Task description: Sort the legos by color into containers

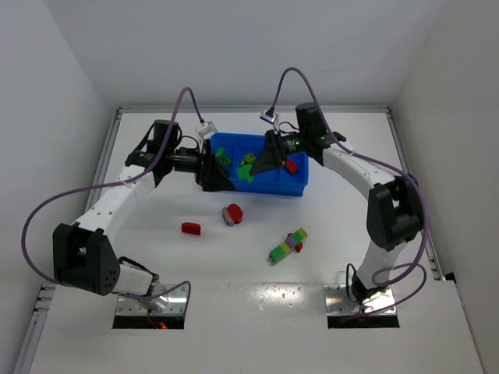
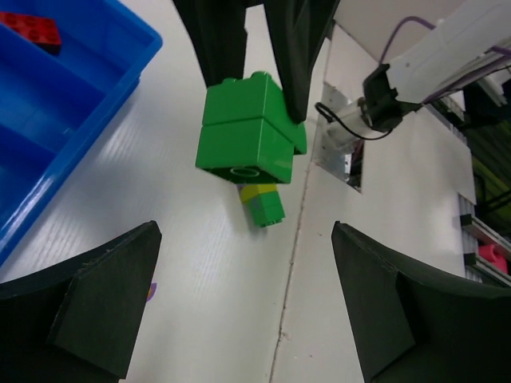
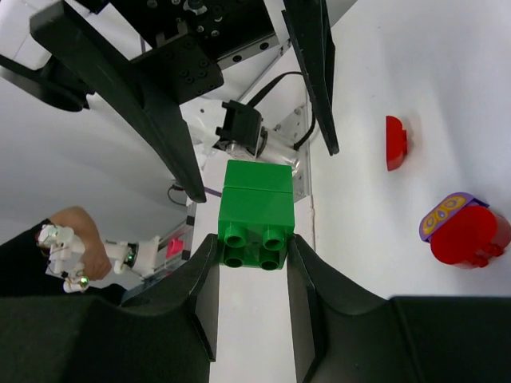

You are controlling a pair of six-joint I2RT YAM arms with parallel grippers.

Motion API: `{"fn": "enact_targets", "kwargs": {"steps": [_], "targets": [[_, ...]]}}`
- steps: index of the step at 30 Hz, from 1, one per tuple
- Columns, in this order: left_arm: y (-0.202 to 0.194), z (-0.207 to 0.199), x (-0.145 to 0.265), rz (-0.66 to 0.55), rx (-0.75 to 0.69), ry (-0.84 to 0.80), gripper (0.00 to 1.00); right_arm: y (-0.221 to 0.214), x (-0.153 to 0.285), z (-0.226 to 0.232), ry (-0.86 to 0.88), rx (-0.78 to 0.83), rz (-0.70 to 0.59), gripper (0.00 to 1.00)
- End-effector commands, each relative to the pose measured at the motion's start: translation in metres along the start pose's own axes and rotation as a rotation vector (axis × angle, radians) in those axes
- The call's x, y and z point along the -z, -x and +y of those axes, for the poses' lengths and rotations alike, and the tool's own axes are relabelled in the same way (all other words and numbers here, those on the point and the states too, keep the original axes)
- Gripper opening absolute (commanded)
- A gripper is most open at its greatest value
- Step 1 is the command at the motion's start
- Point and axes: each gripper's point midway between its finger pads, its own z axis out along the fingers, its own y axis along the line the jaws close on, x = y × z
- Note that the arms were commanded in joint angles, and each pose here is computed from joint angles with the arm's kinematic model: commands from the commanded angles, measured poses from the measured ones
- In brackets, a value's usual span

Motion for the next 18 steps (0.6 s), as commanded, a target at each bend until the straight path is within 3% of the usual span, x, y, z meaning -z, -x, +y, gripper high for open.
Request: {"fn": "enact_targets", "kwargs": {"steps": [1,14,18], "targets": [[0.019,-0.017,0.003,-0.029,-0.030,-0.110,0.94,0.006,-0.003,0.012,0.053,0.074,0.013,0.03],[0.024,-0.010,0.000,-0.028,-0.029,-0.112,0.87,-0.008,-0.023,0.012,0.082,0.043,0.062,0.03],[0.017,-0.003,-0.002,-0.023,-0.016,-0.091,0.79,-0.009,-0.029,0.017,0.094,0.056,0.074,0.03]]}}
